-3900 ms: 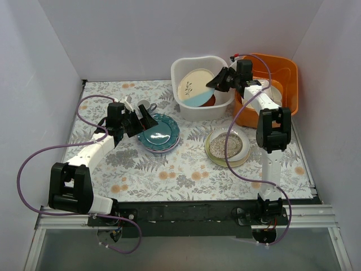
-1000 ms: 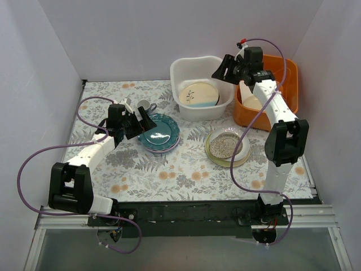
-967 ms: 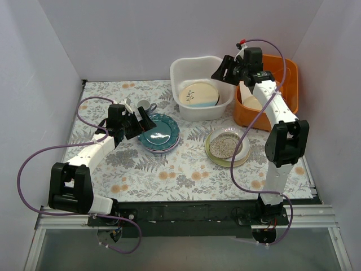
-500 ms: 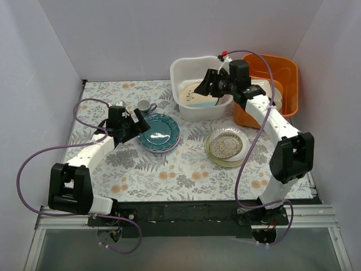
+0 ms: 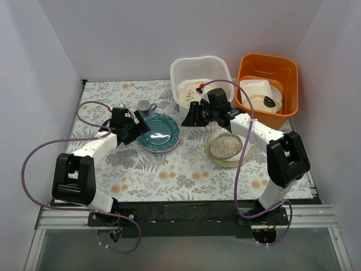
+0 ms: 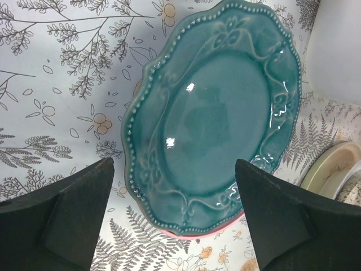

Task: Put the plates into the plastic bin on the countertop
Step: Pick up the plate at the center of the board.

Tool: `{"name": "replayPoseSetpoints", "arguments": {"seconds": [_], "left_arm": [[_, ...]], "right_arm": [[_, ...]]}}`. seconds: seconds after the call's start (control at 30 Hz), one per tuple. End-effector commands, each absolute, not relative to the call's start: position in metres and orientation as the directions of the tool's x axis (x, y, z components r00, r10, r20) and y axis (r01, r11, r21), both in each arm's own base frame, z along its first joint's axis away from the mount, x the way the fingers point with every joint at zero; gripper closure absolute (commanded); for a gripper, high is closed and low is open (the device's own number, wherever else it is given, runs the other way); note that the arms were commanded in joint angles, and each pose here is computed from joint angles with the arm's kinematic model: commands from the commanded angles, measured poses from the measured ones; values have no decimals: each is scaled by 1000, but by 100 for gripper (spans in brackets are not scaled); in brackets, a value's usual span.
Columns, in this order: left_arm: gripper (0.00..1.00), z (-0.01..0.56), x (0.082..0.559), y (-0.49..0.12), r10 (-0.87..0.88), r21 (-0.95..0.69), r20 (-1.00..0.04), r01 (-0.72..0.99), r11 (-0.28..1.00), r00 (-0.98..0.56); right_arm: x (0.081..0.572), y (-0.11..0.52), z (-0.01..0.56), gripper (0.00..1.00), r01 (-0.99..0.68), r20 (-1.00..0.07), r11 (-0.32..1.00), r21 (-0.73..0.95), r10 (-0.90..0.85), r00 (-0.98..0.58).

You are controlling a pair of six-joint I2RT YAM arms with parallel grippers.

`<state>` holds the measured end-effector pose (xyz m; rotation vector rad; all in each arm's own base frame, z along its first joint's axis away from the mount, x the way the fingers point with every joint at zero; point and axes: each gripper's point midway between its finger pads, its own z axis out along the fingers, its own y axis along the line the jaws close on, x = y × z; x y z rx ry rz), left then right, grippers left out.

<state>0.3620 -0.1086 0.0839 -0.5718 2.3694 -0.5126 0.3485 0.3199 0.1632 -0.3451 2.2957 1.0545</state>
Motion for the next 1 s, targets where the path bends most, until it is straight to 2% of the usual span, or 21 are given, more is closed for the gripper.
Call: {"name": "replayPoseSetpoints", "arguments": {"seconds": [0.0, 0.2, 0.57, 0.97], "left_arm": [[15, 89, 370, -112, -525, -510, -500, -255, 821, -689], [23, 93, 375, -117, -516, -525, -507, -227, 820, -690], [29, 113, 377, -122, -495, -550, -543, -158, 820, -678], [29, 135, 375, -133, -479, -596, -569, -65, 800, -668]], "right_arm": [[355, 335, 167, 52, -488, -647, 634, 600, 25, -762], [357, 351, 137, 54, -487, -641, 660, 573, -10, -768], [363, 361, 83, 58, -429, -597, 703, 567, -9, -802], [369, 371, 71, 62, -434, -593, 700, 567, -19, -805]]}}
